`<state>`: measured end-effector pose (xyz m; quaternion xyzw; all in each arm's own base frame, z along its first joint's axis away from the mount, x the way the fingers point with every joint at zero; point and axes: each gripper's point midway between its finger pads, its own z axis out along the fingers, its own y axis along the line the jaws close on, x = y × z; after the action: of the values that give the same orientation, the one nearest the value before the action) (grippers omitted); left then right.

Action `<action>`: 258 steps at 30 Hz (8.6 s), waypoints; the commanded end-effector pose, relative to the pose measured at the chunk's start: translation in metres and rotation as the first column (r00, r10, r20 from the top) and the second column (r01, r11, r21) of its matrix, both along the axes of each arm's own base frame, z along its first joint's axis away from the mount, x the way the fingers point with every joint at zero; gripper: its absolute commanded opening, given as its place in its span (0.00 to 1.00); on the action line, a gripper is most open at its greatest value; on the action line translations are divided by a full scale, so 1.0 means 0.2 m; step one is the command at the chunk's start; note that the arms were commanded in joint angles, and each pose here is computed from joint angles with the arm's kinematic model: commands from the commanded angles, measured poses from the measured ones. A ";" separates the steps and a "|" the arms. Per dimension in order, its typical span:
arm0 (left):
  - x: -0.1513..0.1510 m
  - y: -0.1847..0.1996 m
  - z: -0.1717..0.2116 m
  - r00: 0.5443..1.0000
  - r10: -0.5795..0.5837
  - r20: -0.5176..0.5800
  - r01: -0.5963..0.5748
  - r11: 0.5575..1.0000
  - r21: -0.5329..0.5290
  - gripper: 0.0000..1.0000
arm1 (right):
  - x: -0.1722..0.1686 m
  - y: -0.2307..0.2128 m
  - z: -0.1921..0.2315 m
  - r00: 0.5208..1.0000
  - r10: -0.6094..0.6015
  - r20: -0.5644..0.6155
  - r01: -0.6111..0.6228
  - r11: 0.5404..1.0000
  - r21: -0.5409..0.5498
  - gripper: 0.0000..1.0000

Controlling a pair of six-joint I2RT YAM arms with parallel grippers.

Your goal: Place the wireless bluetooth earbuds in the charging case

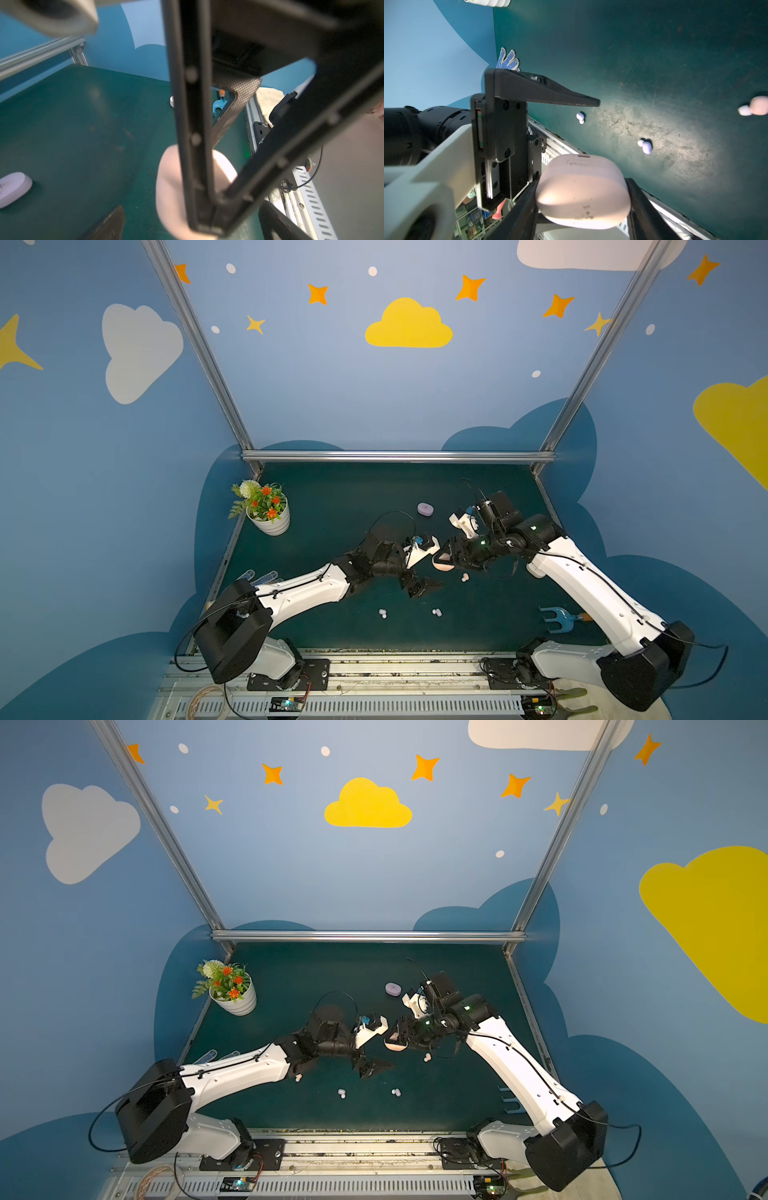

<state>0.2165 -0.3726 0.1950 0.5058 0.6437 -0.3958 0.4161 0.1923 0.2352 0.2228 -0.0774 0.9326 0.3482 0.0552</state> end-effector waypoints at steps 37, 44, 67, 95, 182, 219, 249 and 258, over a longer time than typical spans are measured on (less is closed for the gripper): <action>-0.09 -0.06 0.04 0.992 -0.118 0.031 0.119 0.993 -0.003 0.65 | 0.01 0.08 0.07 0.999 0.002 -0.038 0.001 0.996 0.088 0.54; -0.07 -0.06 0.00 0.996 -0.091 0.027 0.090 0.996 0.019 0.65 | 0.00 0.08 0.09 0.999 0.001 -0.037 0.002 0.996 0.094 0.54; -0.07 -0.06 0.04 0.995 -0.089 0.045 0.089 0.996 -0.011 0.48 | 0.00 0.09 0.06 0.998 0.005 -0.060 0.001 0.995 0.095 0.54; -0.06 -0.04 0.04 0.997 -0.068 0.040 0.069 0.998 -0.015 0.34 | 0.00 0.10 0.06 0.998 0.016 -0.067 -0.010 0.995 0.097 0.62; -0.18 0.00 0.14 0.953 -0.232 -0.193 0.209 0.969 -0.131 0.25 | 0.09 -0.20 0.08 0.895 0.149 0.420 -0.055 0.972 -0.227 0.81; 0.01 0.16 0.11 0.994 0.029 -0.107 -0.047 0.985 -0.164 0.24 | 0.21 -0.39 -0.66 0.983 -0.185 0.016 0.184 0.954 -0.237 0.95; 0.02 0.18 0.10 0.993 0.063 -0.101 -0.079 0.984 -0.157 0.24 | 0.35 -0.33 -0.89 0.979 -0.200 -0.038 0.187 0.957 -0.223 0.94; 0.03 0.18 0.10 0.992 0.066 -0.103 -0.082 0.984 -0.160 0.24 | 0.37 -0.27 -0.85 0.985 -0.168 -0.043 0.157 0.968 -0.195 0.94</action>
<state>0.2227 -0.3381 0.2082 0.4293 0.6541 -0.4520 0.4284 0.2620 0.1725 0.0477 0.0125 0.9686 0.2432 0.0503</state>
